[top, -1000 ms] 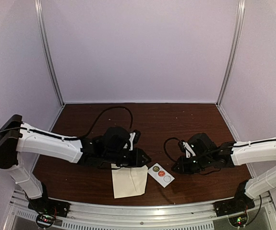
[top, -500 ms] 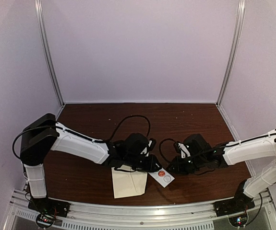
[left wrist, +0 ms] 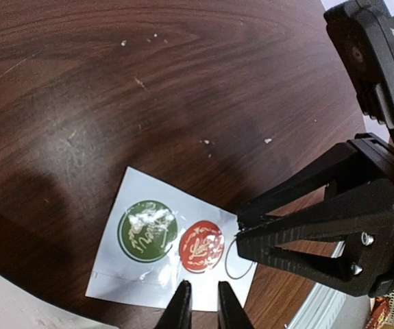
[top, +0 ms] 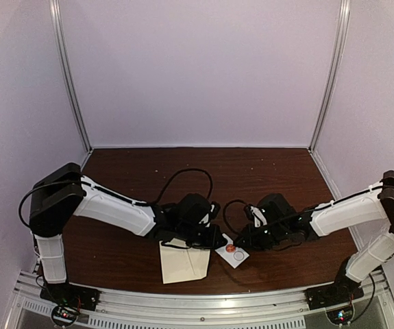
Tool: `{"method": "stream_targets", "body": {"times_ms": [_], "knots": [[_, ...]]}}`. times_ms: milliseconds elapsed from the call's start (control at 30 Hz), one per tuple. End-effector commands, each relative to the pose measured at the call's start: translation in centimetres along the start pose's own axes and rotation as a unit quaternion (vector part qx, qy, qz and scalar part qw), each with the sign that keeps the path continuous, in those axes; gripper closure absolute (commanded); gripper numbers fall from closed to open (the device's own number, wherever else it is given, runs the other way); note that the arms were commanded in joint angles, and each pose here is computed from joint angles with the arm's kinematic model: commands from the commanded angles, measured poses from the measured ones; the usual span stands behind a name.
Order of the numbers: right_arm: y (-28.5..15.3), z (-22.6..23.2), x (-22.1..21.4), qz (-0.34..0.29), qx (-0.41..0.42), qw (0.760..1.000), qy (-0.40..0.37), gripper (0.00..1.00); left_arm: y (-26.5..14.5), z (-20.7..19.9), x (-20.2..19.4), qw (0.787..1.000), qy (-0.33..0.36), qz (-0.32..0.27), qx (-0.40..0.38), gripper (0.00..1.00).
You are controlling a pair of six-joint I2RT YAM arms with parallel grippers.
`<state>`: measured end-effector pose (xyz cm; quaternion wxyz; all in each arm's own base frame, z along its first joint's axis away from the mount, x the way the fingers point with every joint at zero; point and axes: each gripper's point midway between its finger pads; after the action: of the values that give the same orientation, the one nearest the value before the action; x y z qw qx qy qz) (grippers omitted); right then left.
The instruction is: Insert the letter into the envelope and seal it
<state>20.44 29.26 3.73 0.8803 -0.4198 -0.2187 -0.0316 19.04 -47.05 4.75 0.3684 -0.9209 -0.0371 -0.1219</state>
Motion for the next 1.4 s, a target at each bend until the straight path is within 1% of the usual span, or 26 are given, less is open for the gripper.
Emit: {"method": "stream_targets", "body": {"times_ms": [0, 367, 867, 1100, 1367], "knots": [[0.3, 0.4, 0.7, -0.010, 0.011, 1.000, 0.000, 0.78, 0.8, 1.6, -0.9, 1.000, -0.004, 0.006, 0.018, 0.88], [1.0, -0.2, 0.4, -0.002, 0.007, 1.000, 0.004, 0.82, 1.8, 3.0, -1.8, 0.999, -0.008, 0.021, 0.029, 0.89], [1.8, -0.3, 0.2, 0.005, 0.011, 1.000, 0.012, 0.83, 1.8, 4.0, -2.3, 0.999, -0.014, 0.028, 0.042, 0.90], [2.0, -0.6, 0.1, 0.007, 0.008, 1.000, 0.017, 0.86, 1.8, 4.0, -2.3, 0.999, -0.014, 0.029, 0.042, 0.90], [2.4, -1.6, -0.6, 0.020, -0.014, 0.999, 0.027, 0.92, 1.8, 4.0, -2.4, 0.999, -0.015, 0.029, 0.042, 0.90]]}}
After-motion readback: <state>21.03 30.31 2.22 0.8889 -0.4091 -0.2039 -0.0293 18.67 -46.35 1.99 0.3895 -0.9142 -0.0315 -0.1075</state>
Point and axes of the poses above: each gripper's point midway between its finger pads, its own y axis out along the fingers, its own z axis along the line the jaws close on, x = y × z, and after that the axes turned 12 degrees about -y, right-handed
